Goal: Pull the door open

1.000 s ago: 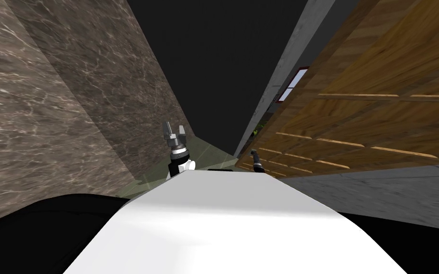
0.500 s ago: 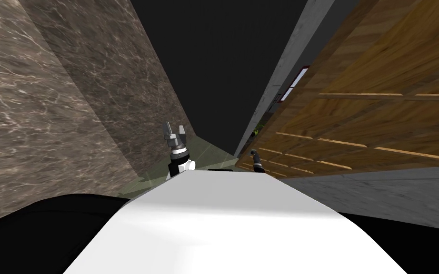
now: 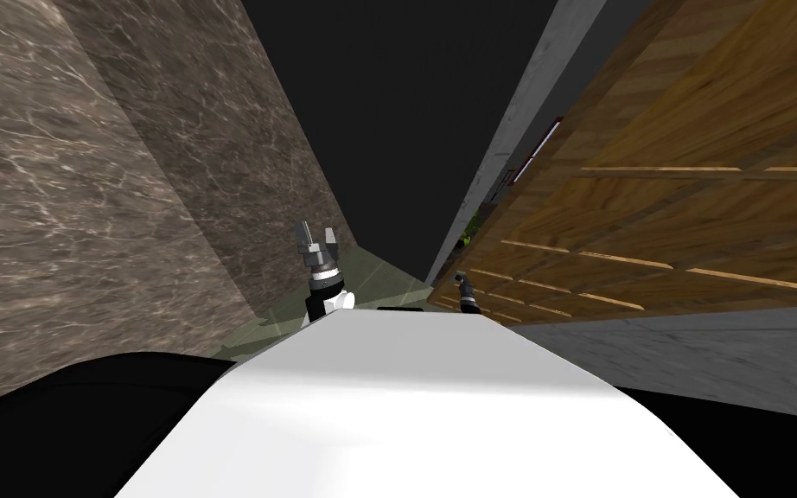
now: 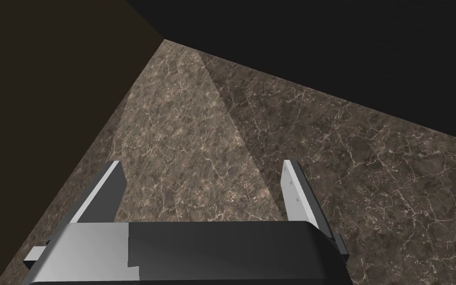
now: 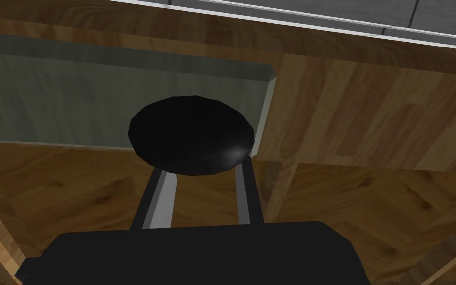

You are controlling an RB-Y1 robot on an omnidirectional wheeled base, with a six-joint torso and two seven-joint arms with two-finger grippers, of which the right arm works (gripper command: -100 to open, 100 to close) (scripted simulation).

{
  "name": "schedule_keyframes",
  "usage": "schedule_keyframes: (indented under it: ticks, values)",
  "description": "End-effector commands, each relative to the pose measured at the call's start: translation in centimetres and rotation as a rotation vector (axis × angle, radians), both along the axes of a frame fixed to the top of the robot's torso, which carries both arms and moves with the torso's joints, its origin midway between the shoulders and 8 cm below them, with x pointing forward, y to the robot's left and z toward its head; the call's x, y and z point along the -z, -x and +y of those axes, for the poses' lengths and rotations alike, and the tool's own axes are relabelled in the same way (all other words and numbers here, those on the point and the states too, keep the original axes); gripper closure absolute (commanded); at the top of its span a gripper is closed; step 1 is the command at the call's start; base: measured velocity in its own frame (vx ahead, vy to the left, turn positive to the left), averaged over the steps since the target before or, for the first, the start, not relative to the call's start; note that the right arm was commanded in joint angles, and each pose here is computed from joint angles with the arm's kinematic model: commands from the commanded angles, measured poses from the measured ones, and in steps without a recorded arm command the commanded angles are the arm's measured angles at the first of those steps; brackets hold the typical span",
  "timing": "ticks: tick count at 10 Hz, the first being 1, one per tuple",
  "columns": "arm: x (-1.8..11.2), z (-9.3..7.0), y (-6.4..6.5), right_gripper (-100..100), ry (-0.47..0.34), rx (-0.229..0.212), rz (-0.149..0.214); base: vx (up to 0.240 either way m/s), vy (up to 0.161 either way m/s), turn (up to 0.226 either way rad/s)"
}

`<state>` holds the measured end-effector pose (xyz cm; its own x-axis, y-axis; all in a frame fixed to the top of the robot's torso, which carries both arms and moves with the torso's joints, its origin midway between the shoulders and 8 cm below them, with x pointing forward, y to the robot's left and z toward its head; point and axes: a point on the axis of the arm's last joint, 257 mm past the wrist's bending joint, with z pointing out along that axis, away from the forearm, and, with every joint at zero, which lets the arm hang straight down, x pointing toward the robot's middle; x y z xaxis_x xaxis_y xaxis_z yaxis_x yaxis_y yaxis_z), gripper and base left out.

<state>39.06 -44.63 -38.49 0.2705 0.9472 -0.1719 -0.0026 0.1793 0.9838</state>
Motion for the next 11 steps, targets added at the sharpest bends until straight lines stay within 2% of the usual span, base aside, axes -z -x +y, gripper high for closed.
schedule_keyframes:
  ticks: [1, 4, 5, 10, 11]
  values:
    - [-0.47, 0.56, -0.38, 100, -0.058, -0.010, -0.032, -0.024, -0.009, 0.036]
    - [-0.49, 0.48, -0.27, 100, -0.149, -0.008, -0.058, -0.033, -0.014, 0.045]
    - [0.09, -0.23, 0.23, -100, -0.168, 0.009, -0.045, -0.035, -0.022, 0.030]
    - [0.12, 0.24, -0.19, -100, -0.340, 0.022, -0.103, -0.054, -0.009, 0.040]
    - [0.12, 0.24, -0.19, -100, -0.350, 0.022, -0.105, -0.040, -0.008, 0.025]
